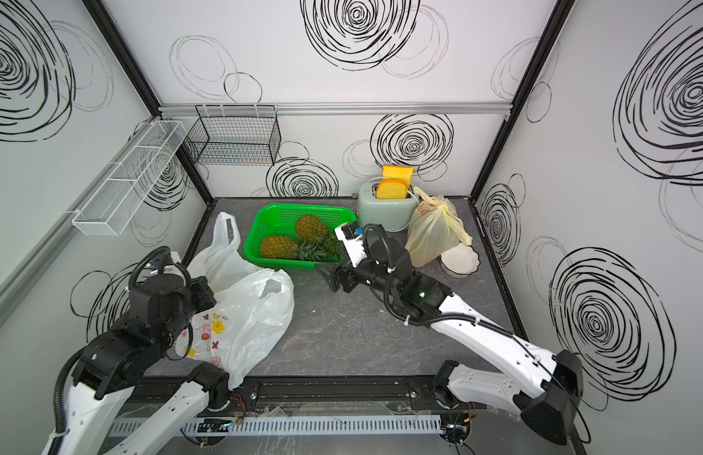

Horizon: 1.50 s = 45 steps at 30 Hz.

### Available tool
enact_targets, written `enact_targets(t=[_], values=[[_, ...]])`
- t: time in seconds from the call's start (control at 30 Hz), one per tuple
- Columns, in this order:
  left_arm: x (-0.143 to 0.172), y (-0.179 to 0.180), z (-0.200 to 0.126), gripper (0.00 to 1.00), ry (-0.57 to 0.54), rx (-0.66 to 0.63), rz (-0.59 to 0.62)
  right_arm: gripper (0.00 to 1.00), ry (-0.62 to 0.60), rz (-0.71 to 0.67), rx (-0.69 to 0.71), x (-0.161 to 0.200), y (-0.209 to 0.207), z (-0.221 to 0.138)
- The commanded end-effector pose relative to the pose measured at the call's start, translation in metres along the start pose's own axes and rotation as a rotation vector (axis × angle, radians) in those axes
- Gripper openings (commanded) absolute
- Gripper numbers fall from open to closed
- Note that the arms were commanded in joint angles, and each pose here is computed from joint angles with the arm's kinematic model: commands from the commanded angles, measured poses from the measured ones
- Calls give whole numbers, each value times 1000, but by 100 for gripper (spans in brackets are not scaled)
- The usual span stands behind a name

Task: Place the pineapple into a plastic bag & tie a knot
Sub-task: Open the plastic bag at the center of the board.

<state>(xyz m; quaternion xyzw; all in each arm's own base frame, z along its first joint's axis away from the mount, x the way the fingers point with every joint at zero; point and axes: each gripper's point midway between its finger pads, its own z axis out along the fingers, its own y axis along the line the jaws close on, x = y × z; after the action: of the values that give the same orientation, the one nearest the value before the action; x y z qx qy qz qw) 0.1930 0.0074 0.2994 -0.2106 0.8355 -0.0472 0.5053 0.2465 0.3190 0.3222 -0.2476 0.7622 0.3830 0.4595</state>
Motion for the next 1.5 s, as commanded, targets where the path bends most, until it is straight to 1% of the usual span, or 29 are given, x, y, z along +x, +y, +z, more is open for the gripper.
enact_targets(t=[0.0, 0.07, 0.13, 0.2, 0.23, 0.33, 0.37, 0.43, 0.53, 0.63, 0.73, 0.83, 0.93, 1.0, 1.03, 1.1, 1.13, 1.17, 1.2, 1.23, 1.27, 1.3, 1.37, 1.4, 1.47], values=[[-31, 6, -30, 0, -160, 39, -13, 86, 74, 181, -18, -7, -2, 24], [-49, -3, -48, 0, -280, 133, 10, 89, 124, 210, -84, -11, 9, 44], [-59, -17, -56, 0, -364, 227, 71, 92, 157, 222, -150, -14, 21, 59], [-60, -34, -56, 0, -398, 306, 123, 93, 173, 220, -217, -19, 32, 69], [-58, -42, -53, 0, -392, 334, 163, 94, 178, 217, -248, -20, 37, 72], [-48, -57, -34, 0, -320, 356, 223, 97, 204, 196, -312, -22, 47, 78], [-45, -59, -29, 0, -301, 354, 227, 99, 216, 194, -318, -19, 49, 80], [-39, -61, -24, 0, -294, 368, 230, 100, 256, 201, -268, -1, 38, 90], [-28, -56, -18, 0, -282, 358, 222, 100, 316, 221, -202, 34, 20, 106], [-13, -51, -8, 0, -242, 348, 203, 100, 365, 236, -237, 63, 25, 120], [-8, -51, -5, 0, -240, 358, 174, 99, 401, 231, -296, 83, 45, 131], [-5, -50, 0, 0, -224, 350, 162, 96, 426, 248, -310, 104, 57, 141], [-7, -47, 2, 0, -229, 326, 140, 90, 450, 267, -288, 126, 61, 150], [-9, -44, 3, 0, -234, 307, 127, 81, 457, 280, -277, 136, 61, 153], [-10, -43, 2, 0, -237, 301, 123, 75, 457, 281, -278, 137, 60, 155], [-12, -42, 1, 0, -245, 298, 121, 64, 448, 274, -230, 136, 52, 157], [-12, -42, 0, 0, -245, 301, 124, 55, 429, 263, -206, 131, 46, 157], [-12, -43, -2, 0, -243, 306, 130, 43, 410, 255, -176, 125, 39, 156], [-12, -44, -3, 0, -237, 312, 136, 34, 391, 252, -147, 119, 30, 155], [-11, -46, -4, 0, -232, 325, 146, 29, 369, 246, -124, 111, 22, 152], [-10, -48, -5, 0, -226, 335, 155, 32, 346, 239, -108, 102, 14, 149], [-10, -48, -6, 0, -227, 341, 154, 42, 326, 229, -108, 93, 10, 146], [-11, -47, -7, 0, -230, 336, 146, 70, 292, 186, -100, 74, 1, 136], [-13, -46, -7, 0, -237, 331, 135, 78, 275, 165, -86, 67, -2, 129], [-18, -46, -9, 0, -257, 336, 96, 88, 228, 117, -74, 57, -4, 110]])
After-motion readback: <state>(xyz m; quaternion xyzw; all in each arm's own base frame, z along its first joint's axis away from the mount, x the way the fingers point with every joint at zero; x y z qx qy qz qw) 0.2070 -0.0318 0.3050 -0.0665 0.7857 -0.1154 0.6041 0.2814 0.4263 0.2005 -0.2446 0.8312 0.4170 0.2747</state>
